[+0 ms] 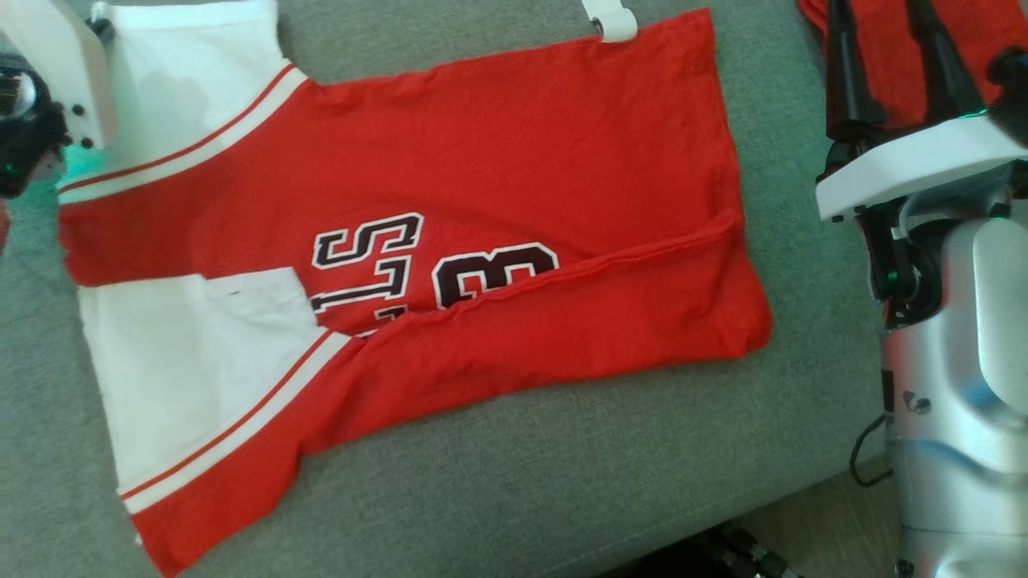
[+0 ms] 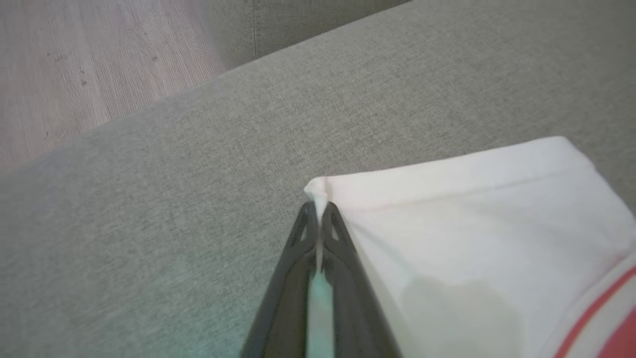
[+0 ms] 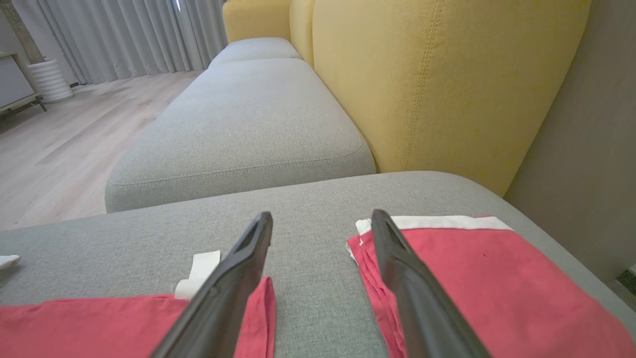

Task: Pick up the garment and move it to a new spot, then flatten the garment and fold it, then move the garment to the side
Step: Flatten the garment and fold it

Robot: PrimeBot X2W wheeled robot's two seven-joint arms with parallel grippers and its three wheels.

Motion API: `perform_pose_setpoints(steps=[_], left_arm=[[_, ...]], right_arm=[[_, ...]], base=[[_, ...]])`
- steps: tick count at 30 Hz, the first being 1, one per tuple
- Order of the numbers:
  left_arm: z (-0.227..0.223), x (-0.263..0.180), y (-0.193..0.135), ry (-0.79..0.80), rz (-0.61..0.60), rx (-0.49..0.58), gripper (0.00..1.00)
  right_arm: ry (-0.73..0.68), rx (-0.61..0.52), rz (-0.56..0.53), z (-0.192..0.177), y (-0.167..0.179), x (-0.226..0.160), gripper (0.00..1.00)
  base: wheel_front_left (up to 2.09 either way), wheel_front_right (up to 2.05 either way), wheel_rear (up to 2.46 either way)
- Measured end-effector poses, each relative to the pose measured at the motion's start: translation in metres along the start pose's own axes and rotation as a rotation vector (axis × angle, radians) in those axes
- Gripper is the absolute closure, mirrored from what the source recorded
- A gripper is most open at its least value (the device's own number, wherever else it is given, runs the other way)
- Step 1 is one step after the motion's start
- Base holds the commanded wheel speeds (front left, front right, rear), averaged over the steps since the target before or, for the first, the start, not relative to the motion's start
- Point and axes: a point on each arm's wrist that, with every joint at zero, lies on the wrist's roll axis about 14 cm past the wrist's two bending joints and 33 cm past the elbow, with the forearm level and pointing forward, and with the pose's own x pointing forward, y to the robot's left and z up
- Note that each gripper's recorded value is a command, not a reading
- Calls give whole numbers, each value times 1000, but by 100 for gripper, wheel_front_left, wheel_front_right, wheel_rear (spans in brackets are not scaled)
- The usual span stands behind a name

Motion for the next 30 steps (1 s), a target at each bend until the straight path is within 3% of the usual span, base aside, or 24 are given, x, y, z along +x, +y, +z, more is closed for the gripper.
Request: perform_pose_setpoints(steps=[4,9,14,20,30], left_arm=[[5,-10,1,-78,9,-3,100],[36,-35,-13,-289,-16,27,100],[54,-67,-26,-423,-24,113,100],[46,-97,-38,-478,-40,176,100],[30,-115,-47,-487,-67,203,100]], right_arm=[[3,10,14,4,6,3,0],[23,-16,77,8,23,12,0],[157,-78,131,-21,31,18,0],[336,-108,159,-66,33,22,0],[453,-91,172,-92,45,46,0]], base=[[0,0,0],[0,0,0],[0,0,0],[0,0,0],[0,0,0]])
